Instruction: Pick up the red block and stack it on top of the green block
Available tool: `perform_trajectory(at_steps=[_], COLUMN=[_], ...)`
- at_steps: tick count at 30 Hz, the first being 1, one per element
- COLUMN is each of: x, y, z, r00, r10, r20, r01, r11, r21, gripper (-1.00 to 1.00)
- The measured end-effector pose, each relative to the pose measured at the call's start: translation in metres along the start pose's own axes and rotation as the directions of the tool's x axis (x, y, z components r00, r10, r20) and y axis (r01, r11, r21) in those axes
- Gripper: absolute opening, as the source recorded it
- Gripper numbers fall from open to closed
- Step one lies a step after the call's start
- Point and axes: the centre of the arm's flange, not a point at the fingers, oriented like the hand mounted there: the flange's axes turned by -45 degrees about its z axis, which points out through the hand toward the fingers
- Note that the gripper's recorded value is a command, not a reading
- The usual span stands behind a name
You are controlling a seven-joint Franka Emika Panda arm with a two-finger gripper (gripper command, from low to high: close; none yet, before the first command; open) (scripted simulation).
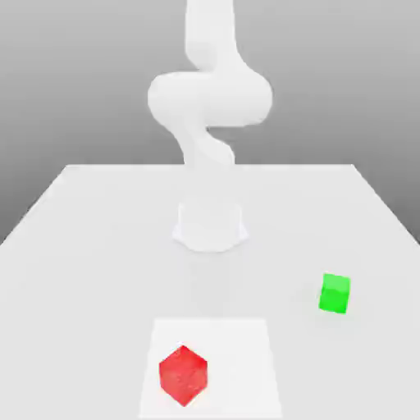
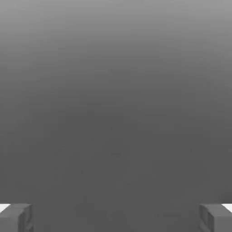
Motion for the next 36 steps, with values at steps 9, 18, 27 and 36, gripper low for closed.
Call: perform_trajectory(at_steps=[9,18,27,36], x=[-0.053,-0.163,-0.274,-0.300], y=[0.014,0.019,0.032,0.031], z=[0.188,0.328,0.413,0.437], r00=[0.932,0.741,0.543,0.541], r10=[-0.274,-0.540,-0.696,-0.697], r20=[0.238,0.400,0.469,0.472], r01=[0.238,0.424,0.521,0.518], r11=[0.956,0.837,0.718,0.717], r21=[0.170,0.344,0.462,0.466], gripper=[0.00,0.00,0.00,-1.00])
